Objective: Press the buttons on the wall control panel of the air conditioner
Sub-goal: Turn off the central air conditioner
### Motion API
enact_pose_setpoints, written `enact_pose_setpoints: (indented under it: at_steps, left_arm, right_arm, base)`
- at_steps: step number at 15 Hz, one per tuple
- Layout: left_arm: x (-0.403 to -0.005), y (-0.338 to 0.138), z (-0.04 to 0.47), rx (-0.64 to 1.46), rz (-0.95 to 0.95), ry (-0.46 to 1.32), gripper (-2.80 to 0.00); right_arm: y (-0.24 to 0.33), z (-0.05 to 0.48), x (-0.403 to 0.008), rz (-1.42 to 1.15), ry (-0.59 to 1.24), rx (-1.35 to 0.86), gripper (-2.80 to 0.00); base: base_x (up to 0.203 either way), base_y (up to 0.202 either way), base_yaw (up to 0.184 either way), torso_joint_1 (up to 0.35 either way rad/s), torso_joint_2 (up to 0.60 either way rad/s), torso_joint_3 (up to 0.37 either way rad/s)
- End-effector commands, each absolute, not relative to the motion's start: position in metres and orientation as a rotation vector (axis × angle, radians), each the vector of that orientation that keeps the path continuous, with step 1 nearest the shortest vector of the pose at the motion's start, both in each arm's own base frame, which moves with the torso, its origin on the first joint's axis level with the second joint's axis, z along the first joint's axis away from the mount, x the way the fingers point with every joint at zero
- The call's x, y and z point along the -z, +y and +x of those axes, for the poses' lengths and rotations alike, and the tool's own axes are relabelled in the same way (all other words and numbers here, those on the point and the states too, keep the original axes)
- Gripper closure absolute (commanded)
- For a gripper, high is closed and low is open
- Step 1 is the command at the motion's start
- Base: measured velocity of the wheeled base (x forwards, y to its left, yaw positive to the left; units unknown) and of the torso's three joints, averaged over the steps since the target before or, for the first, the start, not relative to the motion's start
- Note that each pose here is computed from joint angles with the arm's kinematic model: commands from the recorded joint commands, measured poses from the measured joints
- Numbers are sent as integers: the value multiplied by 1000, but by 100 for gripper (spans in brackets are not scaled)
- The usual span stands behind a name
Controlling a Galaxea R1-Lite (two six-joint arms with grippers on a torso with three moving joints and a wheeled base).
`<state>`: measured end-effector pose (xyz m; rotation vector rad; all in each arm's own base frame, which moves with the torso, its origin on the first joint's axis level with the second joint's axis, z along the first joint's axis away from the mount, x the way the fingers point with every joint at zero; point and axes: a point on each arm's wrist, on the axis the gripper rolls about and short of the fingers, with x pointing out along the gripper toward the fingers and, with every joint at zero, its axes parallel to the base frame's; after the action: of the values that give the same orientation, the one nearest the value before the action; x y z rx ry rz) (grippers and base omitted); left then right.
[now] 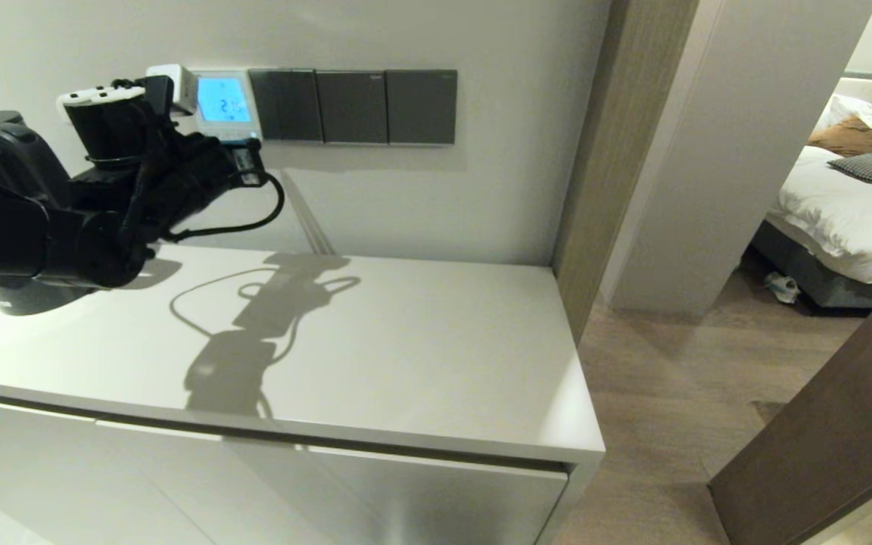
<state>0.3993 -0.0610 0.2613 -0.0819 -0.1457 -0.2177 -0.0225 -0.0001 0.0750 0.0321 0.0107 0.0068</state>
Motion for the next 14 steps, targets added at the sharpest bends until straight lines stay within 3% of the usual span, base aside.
enact_pose_setpoints:
  at_steps: [1, 8, 14]
  left_arm:
    - [-259, -59, 403, 213, -84, -145, 0]
    - [-260, -58, 404, 201, -91, -151, 0]
    - [-285, -54, 370, 204, -92, -215, 0]
  right_arm:
    - [0, -22, -75, 32, 14, -7, 0]
    - [0, -22, -75, 32, 14, -7, 0]
    - [0, -22, -75, 32, 14, -7, 0]
  base:
    - [0, 0, 0, 0, 0, 0]
    - [0, 0, 0, 0, 0, 0]
    - [0, 0, 0, 0, 0, 0]
